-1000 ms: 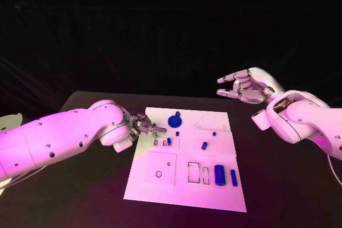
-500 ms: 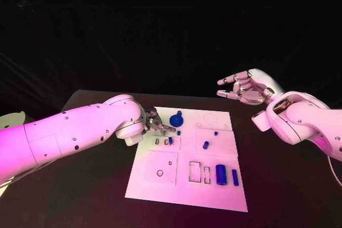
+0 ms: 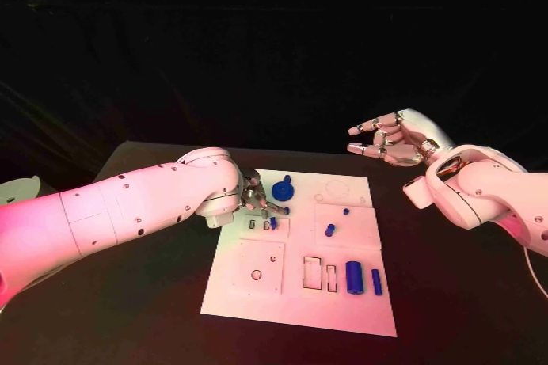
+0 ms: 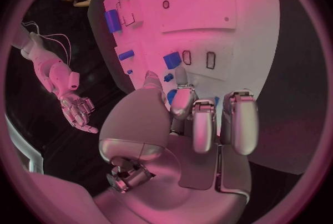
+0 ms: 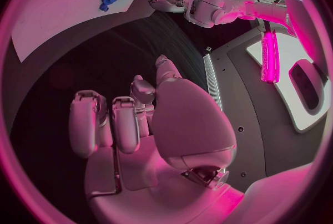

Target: Assemble the parts on the task board

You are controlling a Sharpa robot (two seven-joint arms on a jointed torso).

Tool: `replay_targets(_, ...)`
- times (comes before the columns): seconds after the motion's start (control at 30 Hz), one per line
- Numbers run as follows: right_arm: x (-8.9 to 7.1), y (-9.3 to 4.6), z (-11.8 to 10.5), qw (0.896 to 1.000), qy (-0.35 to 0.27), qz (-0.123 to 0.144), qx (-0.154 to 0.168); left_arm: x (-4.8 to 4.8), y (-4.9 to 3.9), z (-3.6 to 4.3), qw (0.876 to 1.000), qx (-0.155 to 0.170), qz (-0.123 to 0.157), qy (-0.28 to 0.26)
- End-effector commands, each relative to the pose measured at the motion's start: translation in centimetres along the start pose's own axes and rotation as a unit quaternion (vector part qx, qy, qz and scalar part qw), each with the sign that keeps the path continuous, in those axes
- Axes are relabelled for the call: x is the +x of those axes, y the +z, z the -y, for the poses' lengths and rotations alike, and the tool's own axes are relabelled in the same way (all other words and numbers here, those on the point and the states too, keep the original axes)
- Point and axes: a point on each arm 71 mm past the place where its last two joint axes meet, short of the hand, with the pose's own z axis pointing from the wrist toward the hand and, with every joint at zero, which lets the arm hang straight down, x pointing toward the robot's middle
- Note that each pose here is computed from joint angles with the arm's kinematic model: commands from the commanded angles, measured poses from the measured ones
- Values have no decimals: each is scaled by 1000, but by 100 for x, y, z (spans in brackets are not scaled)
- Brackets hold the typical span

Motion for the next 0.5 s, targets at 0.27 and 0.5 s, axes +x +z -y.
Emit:
replay_targets(0.27,21,-1,14,1000,-5,-12,5,15,17,9,998,-31,-17,43)
replay_targets(0.5,32,2,10,1000,-6,-14,4,14,40,24,998,-33,-23,49)
